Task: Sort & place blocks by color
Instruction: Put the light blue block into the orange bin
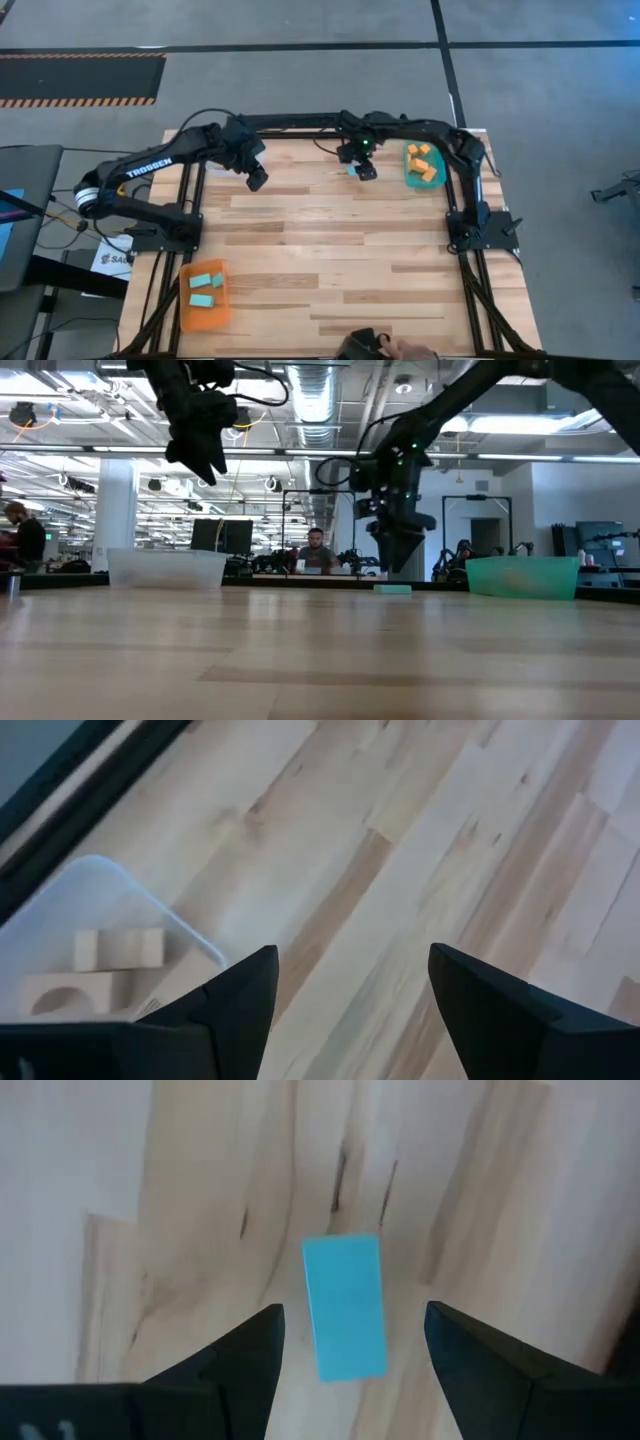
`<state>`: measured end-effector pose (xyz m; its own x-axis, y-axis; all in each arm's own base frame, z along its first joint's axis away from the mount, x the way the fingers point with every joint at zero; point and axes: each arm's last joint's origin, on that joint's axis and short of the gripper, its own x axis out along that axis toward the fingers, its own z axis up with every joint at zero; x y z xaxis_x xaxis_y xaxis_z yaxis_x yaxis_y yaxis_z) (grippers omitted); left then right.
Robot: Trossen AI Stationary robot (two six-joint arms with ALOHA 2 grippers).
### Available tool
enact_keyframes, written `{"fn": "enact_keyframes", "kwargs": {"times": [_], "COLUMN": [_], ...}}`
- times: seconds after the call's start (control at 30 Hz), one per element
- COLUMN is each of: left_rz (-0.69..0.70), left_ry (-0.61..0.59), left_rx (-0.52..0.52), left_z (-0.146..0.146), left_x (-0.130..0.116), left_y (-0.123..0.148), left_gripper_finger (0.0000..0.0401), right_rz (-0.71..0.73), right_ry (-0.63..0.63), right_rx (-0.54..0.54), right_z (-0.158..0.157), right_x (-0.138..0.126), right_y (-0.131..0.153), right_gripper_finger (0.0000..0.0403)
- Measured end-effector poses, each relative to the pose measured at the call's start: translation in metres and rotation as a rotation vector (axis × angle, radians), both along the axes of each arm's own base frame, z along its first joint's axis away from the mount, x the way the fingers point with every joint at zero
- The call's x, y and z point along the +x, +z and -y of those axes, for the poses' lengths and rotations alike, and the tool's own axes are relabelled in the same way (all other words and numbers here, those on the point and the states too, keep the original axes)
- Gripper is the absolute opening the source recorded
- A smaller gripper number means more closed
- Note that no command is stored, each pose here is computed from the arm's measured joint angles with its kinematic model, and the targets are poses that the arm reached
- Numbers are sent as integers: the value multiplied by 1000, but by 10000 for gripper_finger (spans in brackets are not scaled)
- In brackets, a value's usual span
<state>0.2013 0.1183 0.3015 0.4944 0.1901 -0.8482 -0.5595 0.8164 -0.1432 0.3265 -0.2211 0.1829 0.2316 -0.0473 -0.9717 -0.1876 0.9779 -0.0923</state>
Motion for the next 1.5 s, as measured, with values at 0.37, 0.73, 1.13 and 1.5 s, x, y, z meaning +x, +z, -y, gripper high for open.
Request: {"fn": "enact_keyframes", "kwargs": {"times": [0.37,0.73,1.13,1.5], "left_rz": [-19,-40,670,844], "left_ry": [-49,-62,-33,-467], "left_rx": [46,62,175,557], "left_z": [13,16,33,71], "left_x": [11,12,15,47], "left_y": [-5,-5,9,3], "left_gripper_finger": [245,245,245,245], "right_rz": [-127,-208,156,573], "right_ry": [68,63,-150,61], "right_rx": [72,16,337,827], "right_z": [9,-12,-26,-55], "right_x": [18,32,3,-8], "right_y": [-36,-52,57,128], "right_gripper_finger": [265,161,104,103]}}
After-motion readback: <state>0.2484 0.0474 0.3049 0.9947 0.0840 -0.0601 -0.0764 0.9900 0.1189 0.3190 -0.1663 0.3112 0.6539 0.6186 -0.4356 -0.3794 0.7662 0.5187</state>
